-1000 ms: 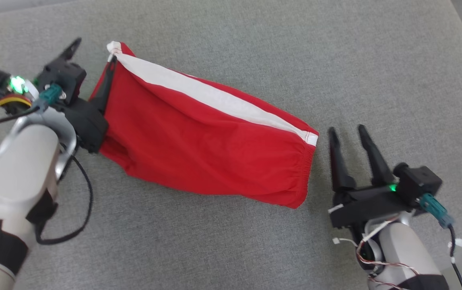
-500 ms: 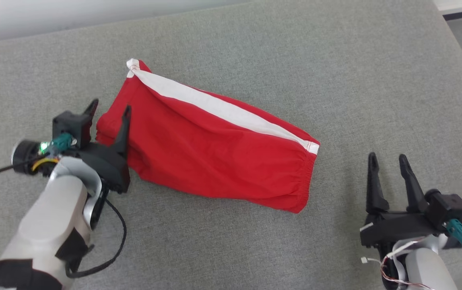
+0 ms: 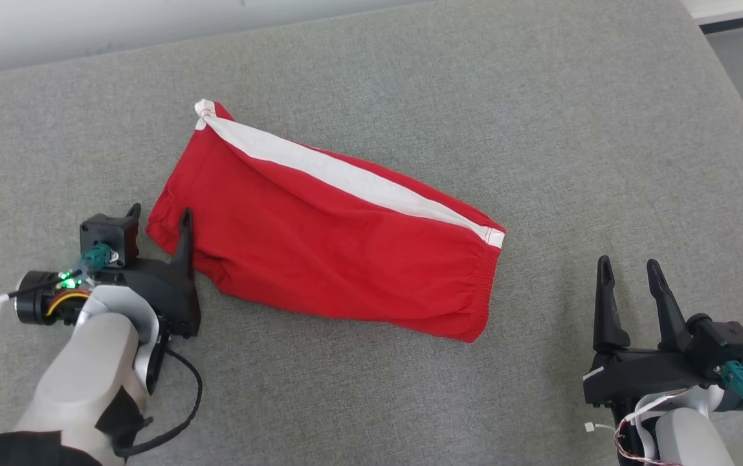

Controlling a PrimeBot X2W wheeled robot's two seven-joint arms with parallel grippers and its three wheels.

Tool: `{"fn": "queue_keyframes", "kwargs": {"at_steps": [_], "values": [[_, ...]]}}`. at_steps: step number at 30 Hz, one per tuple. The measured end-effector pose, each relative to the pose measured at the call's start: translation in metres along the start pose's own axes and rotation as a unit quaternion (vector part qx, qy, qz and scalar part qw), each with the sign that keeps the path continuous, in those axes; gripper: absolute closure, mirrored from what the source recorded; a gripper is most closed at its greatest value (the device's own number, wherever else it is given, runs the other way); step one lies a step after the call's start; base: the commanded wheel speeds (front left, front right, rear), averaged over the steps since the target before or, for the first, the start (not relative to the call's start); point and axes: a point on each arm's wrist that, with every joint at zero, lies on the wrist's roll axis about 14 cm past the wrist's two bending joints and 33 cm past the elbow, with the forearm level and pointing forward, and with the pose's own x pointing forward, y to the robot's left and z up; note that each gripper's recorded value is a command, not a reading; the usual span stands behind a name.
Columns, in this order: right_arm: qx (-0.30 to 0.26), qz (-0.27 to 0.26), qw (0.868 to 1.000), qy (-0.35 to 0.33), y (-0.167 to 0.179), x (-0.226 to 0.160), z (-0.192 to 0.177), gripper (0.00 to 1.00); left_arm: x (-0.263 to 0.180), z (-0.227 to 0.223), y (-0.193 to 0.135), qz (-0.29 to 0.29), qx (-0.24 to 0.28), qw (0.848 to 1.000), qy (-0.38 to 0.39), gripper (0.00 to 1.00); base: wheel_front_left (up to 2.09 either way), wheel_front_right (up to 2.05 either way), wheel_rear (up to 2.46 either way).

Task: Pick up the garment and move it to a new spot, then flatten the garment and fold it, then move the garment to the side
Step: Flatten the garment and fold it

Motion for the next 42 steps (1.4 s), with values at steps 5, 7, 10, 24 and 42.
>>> {"fn": "queue_keyframes", "kwargs": {"at_steps": [5,7,10,24,42], "values": [[0.001,-0.001,1.000,0.000,-0.001,-0.004,0.000,0.00,-0.007,-0.009,-0.004,0.002,0.000,1.000,0.016,1.00,0.00,0.00,0.00],[0.003,0.002,1.000,0.000,0.001,-0.005,0.000,0.00,-0.011,-0.012,-0.007,-0.002,-0.003,1.000,0.020,1.00,0.00,0.00,0.00],[0.006,0.008,1.000,-0.003,0.006,-0.005,0.002,0.00,-0.016,-0.010,-0.009,-0.001,-0.010,1.000,0.017,1.00,0.00,0.00,0.00],[0.022,0.029,0.999,-0.010,0.019,-0.024,0.007,0.00,-0.079,-0.008,0.009,0.066,-0.053,0.996,-0.026,1.00,0.00,0.00,0.00],[0.025,0.076,0.997,-0.023,0.046,-0.047,0.015,0.00,-0.167,-0.035,0.023,0.140,-0.085,0.985,-0.048,0.00,0.00,0.00,0.00]]}}
